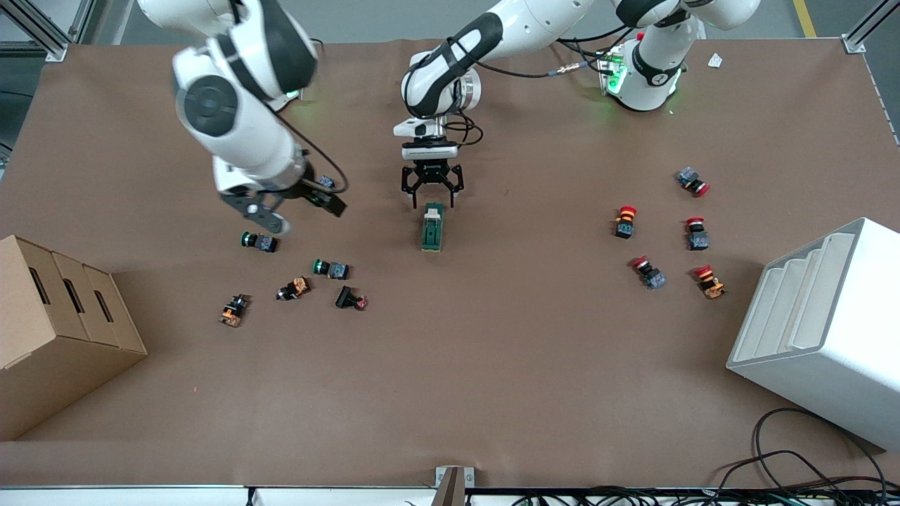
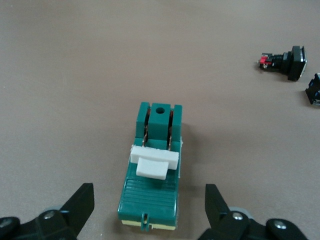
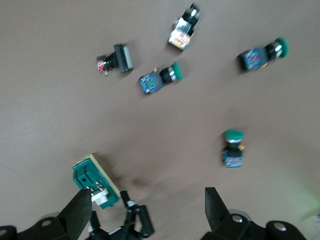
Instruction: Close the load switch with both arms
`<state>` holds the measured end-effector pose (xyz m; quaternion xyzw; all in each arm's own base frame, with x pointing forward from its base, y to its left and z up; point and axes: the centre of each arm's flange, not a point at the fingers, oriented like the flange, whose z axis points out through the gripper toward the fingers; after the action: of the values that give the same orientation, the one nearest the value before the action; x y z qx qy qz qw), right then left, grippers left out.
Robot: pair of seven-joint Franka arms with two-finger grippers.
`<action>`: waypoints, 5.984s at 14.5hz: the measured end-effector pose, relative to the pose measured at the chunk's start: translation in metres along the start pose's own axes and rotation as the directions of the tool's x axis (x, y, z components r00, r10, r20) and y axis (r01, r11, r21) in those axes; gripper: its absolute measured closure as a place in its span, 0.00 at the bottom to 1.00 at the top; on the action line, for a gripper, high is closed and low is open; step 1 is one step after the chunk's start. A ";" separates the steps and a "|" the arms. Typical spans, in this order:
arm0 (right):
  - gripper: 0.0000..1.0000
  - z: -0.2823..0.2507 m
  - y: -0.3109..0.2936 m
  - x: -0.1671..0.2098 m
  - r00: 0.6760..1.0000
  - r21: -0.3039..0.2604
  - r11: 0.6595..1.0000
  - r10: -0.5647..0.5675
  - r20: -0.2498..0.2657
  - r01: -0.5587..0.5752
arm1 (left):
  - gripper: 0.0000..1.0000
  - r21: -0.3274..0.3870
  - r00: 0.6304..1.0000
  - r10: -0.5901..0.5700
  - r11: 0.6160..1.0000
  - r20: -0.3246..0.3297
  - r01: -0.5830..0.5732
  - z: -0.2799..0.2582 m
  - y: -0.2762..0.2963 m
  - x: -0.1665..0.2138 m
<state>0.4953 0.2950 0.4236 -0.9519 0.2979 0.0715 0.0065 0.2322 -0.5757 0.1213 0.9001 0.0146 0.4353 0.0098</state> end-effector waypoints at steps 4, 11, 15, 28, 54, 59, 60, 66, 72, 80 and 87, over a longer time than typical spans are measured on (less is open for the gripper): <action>0.00 0.063 -0.046 -0.038 0.998 0.029 0.997 0.066 0.015 -0.067 | 0.02 -0.003 0.997 0.048 0.999 -0.057 -0.048 0.012 -0.011 -0.021; 0.00 0.153 -0.086 -0.098 0.992 0.038 0.993 0.112 0.060 -0.115 | 0.01 -0.009 0.995 0.060 0.998 -0.080 -0.061 0.005 -0.009 -0.035; 0.00 0.188 -0.098 -0.127 0.989 0.050 0.989 0.137 0.055 -0.140 | 0.01 -0.027 0.992 0.037 0.999 -0.120 -0.040 0.006 -0.012 -0.042; 0.00 0.231 -0.117 -0.134 0.984 0.127 0.976 0.177 0.026 -0.178 | 0.01 -0.029 0.990 0.037 0.999 -0.134 -0.041 0.006 -0.012 -0.045; 0.00 0.208 -0.147 -0.065 0.975 0.214 0.952 0.221 0.022 -0.220 | 0.00 -0.028 0.990 0.031 0.999 -0.136 -0.036 0.008 -0.013 -0.044; 0.00 0.215 -0.152 -0.062 0.976 0.212 0.953 0.219 0.019 -0.218 | 0.00 -0.028 0.990 0.031 0.999 -0.136 -0.036 0.008 -0.013 -0.044; 0.00 0.218 -0.154 -0.060 0.975 0.212 0.952 0.220 0.019 -0.219 | 0.00 -0.028 0.990 0.031 0.999 -0.136 -0.036 0.008 -0.013 -0.044; 0.00 0.226 -0.161 -0.047 0.977 0.216 0.955 0.212 -0.005 -0.206 | 0.00 -0.028 0.990 0.031 0.999 -0.136 -0.036 0.008 -0.013 -0.044; 0.00 0.213 -0.147 0.010 0.987 0.202 0.969 0.156 -0.042 -0.144 | 0.00 -0.020 0.989 0.041 0.999 -0.139 -0.044 0.012 -0.013 -0.040; 0.00 0.088 -0.058 0.133 0.980 0.056 0.978 -0.199 -0.030 0.200 | 0.00 0.052 0.994 0.074 0.996 -0.083 -0.070 0.023 -0.007 0.011; 0.00 -0.019 0.078 0.210 0.893 -0.026 0.893 -0.448 0.036 0.449 | 0.00 0.138 0.990 0.053 0.988 0.133 -0.071 0.001 0.013 0.130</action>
<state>0.6245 0.1110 0.4155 -0.9938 0.0689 0.0870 0.0110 0.3135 -0.5843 0.2226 0.9248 0.0170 0.3742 -0.0673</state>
